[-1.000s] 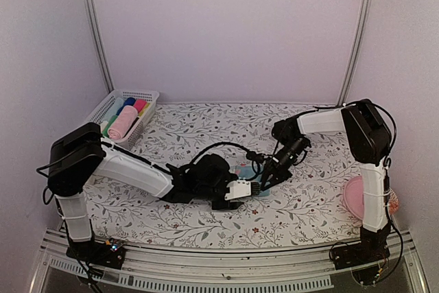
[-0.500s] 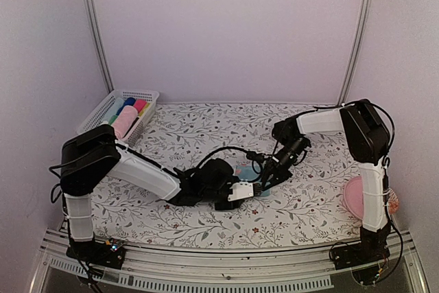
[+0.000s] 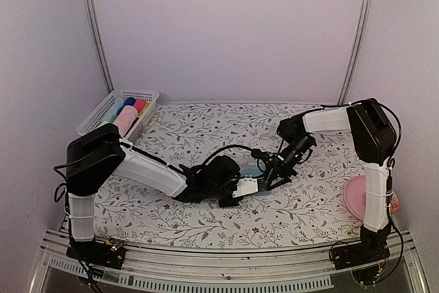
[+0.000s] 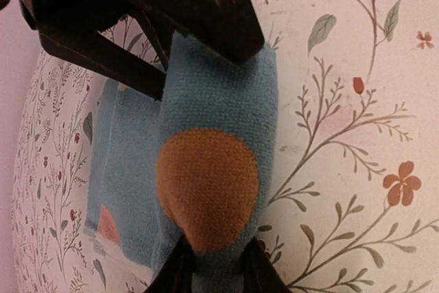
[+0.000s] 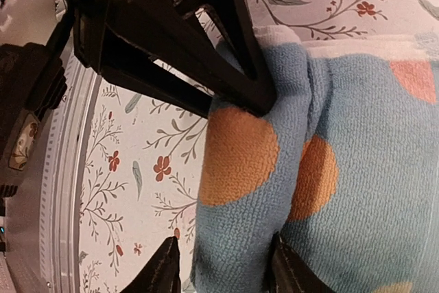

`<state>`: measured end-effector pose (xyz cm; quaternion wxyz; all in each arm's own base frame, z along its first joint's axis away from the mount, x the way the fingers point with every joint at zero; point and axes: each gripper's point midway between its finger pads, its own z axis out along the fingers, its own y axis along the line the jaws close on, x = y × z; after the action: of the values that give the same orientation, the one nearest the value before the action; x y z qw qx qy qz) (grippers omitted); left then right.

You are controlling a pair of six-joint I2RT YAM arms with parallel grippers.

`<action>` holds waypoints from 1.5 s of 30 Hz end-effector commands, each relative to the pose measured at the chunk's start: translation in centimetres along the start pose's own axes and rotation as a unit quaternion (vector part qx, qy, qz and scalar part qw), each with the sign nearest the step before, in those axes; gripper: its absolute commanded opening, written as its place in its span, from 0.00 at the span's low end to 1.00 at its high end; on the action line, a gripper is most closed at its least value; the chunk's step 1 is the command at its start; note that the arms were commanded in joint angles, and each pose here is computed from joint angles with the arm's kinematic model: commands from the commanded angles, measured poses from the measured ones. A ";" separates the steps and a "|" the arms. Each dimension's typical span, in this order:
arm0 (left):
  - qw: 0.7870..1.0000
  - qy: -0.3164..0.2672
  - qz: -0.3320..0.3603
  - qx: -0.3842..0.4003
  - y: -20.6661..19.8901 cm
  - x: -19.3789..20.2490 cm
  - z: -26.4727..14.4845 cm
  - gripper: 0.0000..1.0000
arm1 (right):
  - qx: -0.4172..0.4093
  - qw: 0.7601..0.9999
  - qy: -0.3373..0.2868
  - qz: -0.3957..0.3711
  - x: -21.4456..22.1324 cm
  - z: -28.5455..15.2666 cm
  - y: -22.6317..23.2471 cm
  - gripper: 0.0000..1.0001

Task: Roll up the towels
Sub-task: Roll the towel at the center of the board.

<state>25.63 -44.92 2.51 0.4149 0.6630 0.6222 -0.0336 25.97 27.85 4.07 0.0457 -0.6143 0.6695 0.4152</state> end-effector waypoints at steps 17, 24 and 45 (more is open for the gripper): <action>0.962 0.060 -0.174 0.203 -1.5 1.6 0.5 0.25 | 0.244 0.937 -0.092 -0.232 -1.7 -10.2 3.4 0.68; 0.934 0.075 -0.230 0.265 -1.2 2.2 1.0 0.31 | 0.215 0.924 -0.061 -0.309 -1.8 -7.4 6.0 0.72; 0.893 0.091 -0.283 0.337 -0.8 3.0 1.3 0.35 | 0.361 0.878 0.057 -0.308 -1.4 -0.6 -1.2 0.65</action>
<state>27.40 -45.76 3.06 0.1517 0.5772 0.7398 -0.3106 25.53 28.79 5.31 0.3399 -0.7718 0.5250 0.1151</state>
